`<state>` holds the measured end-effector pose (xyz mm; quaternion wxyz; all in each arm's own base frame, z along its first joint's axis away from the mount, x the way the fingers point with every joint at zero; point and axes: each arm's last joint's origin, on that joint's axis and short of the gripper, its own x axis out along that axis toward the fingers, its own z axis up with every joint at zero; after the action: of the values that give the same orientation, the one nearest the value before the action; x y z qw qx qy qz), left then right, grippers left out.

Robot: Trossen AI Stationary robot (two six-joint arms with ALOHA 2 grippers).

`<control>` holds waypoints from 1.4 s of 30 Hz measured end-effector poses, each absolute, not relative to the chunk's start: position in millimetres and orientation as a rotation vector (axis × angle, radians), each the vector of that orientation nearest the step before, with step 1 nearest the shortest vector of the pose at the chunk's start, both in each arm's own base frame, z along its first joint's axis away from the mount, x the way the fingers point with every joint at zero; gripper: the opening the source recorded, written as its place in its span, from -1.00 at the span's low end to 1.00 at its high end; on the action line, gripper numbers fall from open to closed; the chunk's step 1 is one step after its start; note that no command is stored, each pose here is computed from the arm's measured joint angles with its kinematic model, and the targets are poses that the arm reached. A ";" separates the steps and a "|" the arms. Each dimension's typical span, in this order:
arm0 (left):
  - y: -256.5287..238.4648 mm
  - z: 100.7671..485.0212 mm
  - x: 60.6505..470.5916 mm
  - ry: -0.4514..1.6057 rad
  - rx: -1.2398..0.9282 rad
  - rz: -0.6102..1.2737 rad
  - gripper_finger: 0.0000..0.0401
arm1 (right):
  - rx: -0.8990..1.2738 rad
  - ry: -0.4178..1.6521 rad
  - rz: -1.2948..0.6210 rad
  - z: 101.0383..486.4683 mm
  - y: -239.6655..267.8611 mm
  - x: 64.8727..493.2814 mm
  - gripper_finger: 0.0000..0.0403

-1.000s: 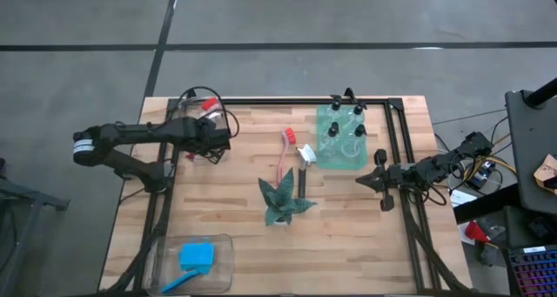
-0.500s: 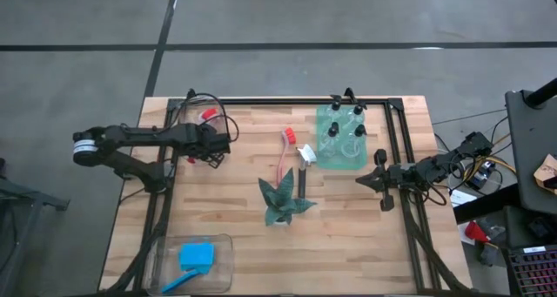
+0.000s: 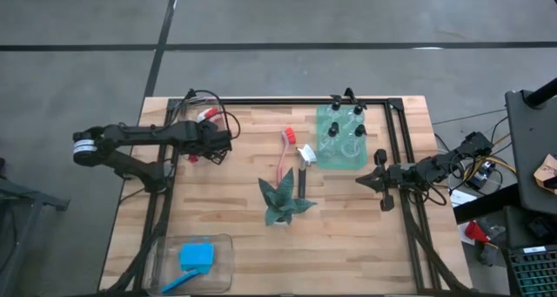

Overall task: Pick & Place Kitchen Sink Supplies
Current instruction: Put the red dish brush into the top transparent bin

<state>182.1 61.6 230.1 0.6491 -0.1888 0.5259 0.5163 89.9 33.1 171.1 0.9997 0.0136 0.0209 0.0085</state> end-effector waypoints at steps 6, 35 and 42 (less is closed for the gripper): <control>64.5 255.7 190.9 1.115 -0.436 1.162 0.09 | 0.024 0.042 0.017 171.1 33.1 89.9 -0.96; 62.9 240.0 338.6 0.681 -0.602 0.656 0.16 | 0.031 0.042 0.018 171.2 33.1 89.9 -0.96; 62.0 217.5 370.1 0.743 -0.570 0.646 0.16 | 0.031 0.042 0.018 171.2 33.1 89.9 -0.96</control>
<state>370.1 62.0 217.5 0.8425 -0.2699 0.3519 0.3058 89.9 33.1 171.2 0.9996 0.0155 0.0209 0.0089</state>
